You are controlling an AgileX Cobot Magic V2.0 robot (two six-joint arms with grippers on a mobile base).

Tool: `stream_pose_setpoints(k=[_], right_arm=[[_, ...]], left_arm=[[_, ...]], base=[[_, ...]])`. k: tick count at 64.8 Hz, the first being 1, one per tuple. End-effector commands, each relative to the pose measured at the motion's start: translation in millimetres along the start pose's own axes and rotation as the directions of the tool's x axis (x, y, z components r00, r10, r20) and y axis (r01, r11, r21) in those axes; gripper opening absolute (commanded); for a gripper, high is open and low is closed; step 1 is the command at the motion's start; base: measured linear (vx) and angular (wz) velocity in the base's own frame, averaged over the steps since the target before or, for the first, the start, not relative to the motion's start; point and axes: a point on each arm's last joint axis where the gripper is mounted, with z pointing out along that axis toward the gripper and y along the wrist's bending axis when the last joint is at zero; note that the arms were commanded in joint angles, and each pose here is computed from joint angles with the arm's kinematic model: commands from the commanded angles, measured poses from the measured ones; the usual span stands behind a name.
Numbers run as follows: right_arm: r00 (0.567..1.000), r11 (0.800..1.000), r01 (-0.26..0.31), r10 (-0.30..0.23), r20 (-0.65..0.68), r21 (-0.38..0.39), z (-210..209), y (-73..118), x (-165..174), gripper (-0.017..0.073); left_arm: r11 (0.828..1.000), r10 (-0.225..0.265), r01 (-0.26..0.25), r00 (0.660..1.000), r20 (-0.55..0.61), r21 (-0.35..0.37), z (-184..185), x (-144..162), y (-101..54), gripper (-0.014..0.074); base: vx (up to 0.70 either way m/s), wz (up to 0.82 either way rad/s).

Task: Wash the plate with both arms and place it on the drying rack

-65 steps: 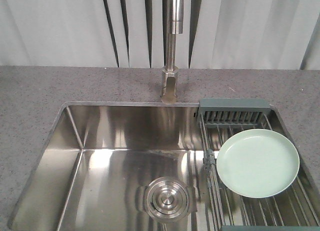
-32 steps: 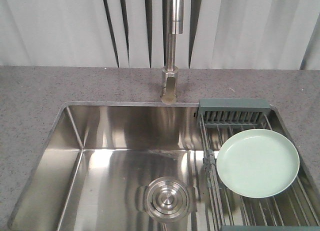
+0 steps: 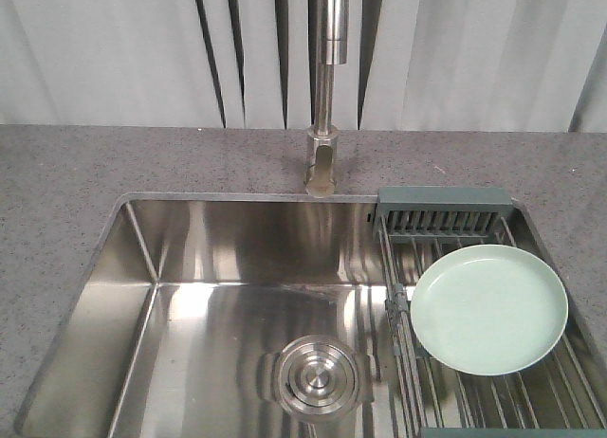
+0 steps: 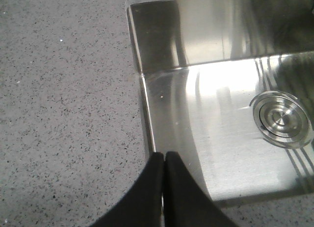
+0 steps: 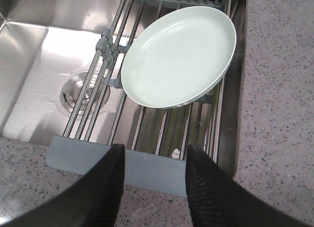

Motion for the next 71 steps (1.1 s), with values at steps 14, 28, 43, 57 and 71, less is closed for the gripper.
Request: stream_pose_setpoints(k=[14, 28, 43, 57, 71], right_arm=[[0.997, 1.0, 0.006, -0.006, 0.071, 0.004, -3.8, 0.0, -10.2, 0.0291], [0.997, 1.0, 0.006, -0.006, 0.071, 0.004, -3.8, 0.0, -10.2, 0.0291], [0.997, 1.0, 0.006, -0.006, 0.071, 0.004, -3.8, 0.0, -10.2, 0.0291], [0.997, 1.0, 0.006, -0.006, 0.071, 0.004, -3.8, 0.0, -10.2, 0.0291], [0.998, 1.0, 0.008, -0.008, 0.067, 0.007, -3.8, -0.3, -9.9, 0.0291]], left_arm=[[0.999, -0.006, 0.017, 0.976, 0.22, -0.051, -5.2, 3.3, 5.6, -0.0006], [0.983, -0.106, 0.163, 0.879, 0.465, -0.083, 4.1, 39.6, 11.9, -0.0006], [0.968, -0.086, 0.213, 0.781, 0.619, -0.134, 19.5, 78.0, 16.1, -0.0006], [0.969, -0.061, 0.208, 0.728, 0.683, -0.135, 30.7, 100.7, 15.5, -0.0006], [0.97, -0.005, 0.163, 0.754, 0.656, -0.181, 31.7, 104.0, 15.5, -0.0006]], base=[[0.0, 0.0], [0.0, 0.0], [0.0, 0.0], [0.0, 0.0], [0.0, 0.0]])
